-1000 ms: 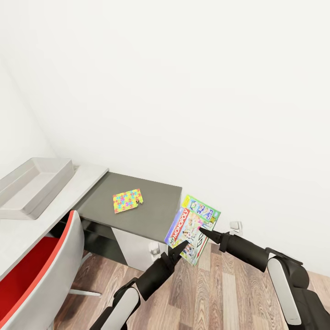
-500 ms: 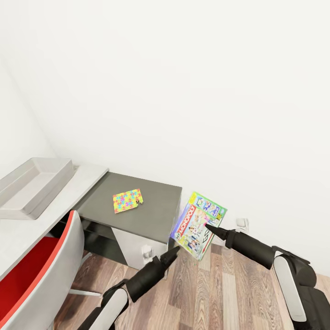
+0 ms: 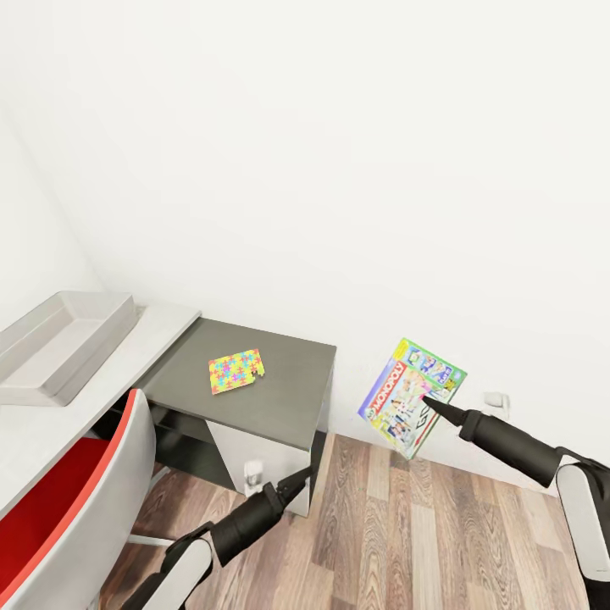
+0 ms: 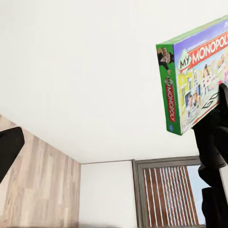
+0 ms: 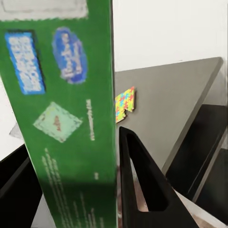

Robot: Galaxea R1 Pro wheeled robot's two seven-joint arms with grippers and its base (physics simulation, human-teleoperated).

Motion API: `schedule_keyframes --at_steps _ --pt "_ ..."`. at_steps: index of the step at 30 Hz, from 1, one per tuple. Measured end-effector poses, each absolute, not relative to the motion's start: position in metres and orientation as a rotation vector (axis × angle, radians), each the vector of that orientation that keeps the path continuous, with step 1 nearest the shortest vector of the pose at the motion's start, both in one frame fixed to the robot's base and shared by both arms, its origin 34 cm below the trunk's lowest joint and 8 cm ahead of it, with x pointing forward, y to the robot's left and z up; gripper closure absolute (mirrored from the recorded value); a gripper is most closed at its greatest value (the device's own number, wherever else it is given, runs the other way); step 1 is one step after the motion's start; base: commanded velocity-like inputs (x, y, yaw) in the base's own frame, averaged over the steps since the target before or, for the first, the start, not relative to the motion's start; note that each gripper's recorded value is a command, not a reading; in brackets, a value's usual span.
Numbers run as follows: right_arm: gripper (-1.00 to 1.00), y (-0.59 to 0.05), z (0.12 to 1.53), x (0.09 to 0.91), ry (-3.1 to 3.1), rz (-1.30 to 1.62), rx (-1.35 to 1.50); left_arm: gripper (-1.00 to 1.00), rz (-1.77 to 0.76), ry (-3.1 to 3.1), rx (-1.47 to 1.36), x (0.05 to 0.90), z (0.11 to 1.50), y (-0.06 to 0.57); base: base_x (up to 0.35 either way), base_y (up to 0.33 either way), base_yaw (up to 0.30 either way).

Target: Put all the toys in the child's room - the three board games (two on the bed and one on the table), the two jigsaw puzzles on the table, and the tennis ball on the table - inside the toy box on the table in the child's room.

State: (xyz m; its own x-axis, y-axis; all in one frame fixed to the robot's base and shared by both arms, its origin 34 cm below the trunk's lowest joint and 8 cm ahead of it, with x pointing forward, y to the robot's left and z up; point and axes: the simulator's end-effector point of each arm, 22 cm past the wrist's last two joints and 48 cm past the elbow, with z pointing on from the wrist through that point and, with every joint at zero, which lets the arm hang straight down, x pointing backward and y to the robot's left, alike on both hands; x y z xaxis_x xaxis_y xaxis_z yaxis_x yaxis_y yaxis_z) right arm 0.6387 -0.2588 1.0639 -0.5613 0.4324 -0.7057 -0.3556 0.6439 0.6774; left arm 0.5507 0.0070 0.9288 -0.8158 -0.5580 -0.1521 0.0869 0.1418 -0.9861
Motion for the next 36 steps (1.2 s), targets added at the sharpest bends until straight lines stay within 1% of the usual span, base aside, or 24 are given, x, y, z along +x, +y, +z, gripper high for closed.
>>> schedule_keyframes --at_steps 9,13,24,36 --pt "1.00 -0.290 1.070 0.641 1.914 0.978 0.086 -1.00 -1.554 2.037 -0.507 0.559 0.896 0.054 0.000 0.000 0.000" --pt "1.00 -0.295 1.072 0.641 1.916 0.969 0.084 -1.00 -1.482 2.070 -0.535 0.562 0.890 0.064 0.000 0.000 0.000" --pt "1.00 -0.308 1.084 0.643 1.975 0.978 0.077 -1.00 -1.253 2.197 -0.609 0.565 0.880 0.078 0.000 0.000 0.000" --pt "1.00 -0.334 1.105 0.646 2.000 0.909 0.041 -1.00 -1.206 2.176 -0.579 0.580 0.914 0.074 0.000 0.000 0.000"
